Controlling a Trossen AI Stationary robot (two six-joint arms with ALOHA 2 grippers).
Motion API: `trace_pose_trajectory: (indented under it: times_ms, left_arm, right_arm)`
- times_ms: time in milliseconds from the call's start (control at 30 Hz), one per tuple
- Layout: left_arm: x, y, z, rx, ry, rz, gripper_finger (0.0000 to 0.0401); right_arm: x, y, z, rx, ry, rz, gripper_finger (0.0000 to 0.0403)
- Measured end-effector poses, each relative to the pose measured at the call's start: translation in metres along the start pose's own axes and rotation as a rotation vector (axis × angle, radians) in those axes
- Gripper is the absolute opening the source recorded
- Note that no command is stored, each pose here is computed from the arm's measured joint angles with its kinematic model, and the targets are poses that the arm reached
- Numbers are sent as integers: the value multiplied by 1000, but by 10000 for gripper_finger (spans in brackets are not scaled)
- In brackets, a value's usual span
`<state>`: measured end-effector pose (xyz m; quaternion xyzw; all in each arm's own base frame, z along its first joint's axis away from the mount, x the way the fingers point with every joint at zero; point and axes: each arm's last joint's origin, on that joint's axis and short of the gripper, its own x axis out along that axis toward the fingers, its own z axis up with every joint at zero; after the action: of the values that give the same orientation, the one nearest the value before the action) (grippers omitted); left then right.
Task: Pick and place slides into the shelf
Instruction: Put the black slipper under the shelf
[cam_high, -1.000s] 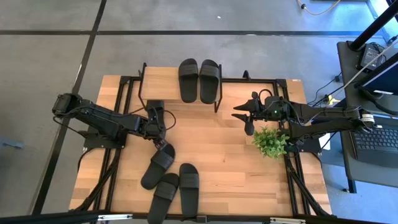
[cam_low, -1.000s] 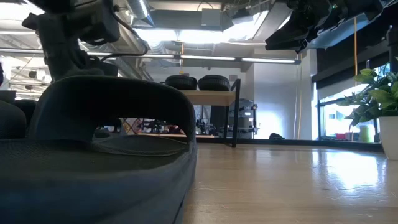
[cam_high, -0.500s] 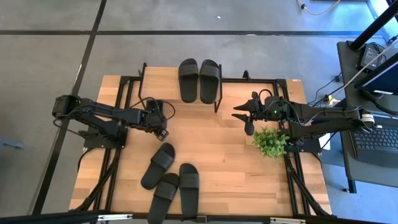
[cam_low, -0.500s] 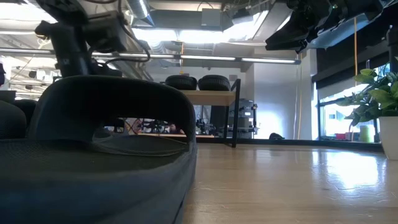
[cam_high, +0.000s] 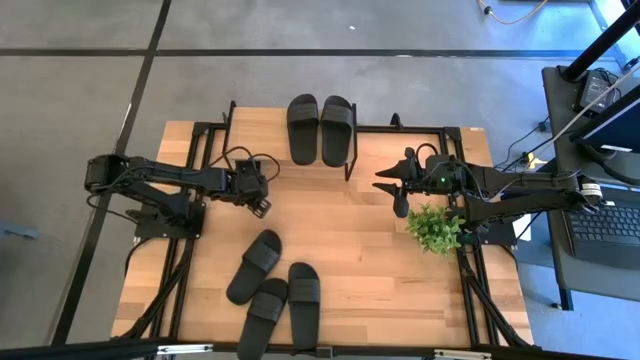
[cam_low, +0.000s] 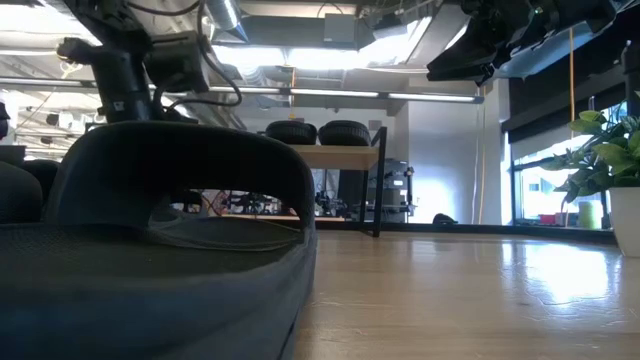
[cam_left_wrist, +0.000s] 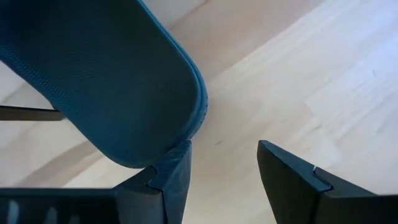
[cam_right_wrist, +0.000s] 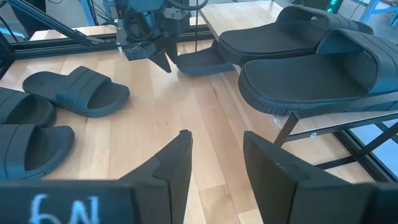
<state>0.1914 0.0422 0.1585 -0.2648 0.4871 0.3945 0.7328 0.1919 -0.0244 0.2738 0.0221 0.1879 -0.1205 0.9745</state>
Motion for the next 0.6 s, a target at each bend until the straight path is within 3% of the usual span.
trace_pose_trajectory:
  times_ms: [600]
  left_arm:
    - [6, 17, 14, -78, -14, 60, 176]
  right_arm:
    - [0, 0, -1, -2, 6, 0, 145]
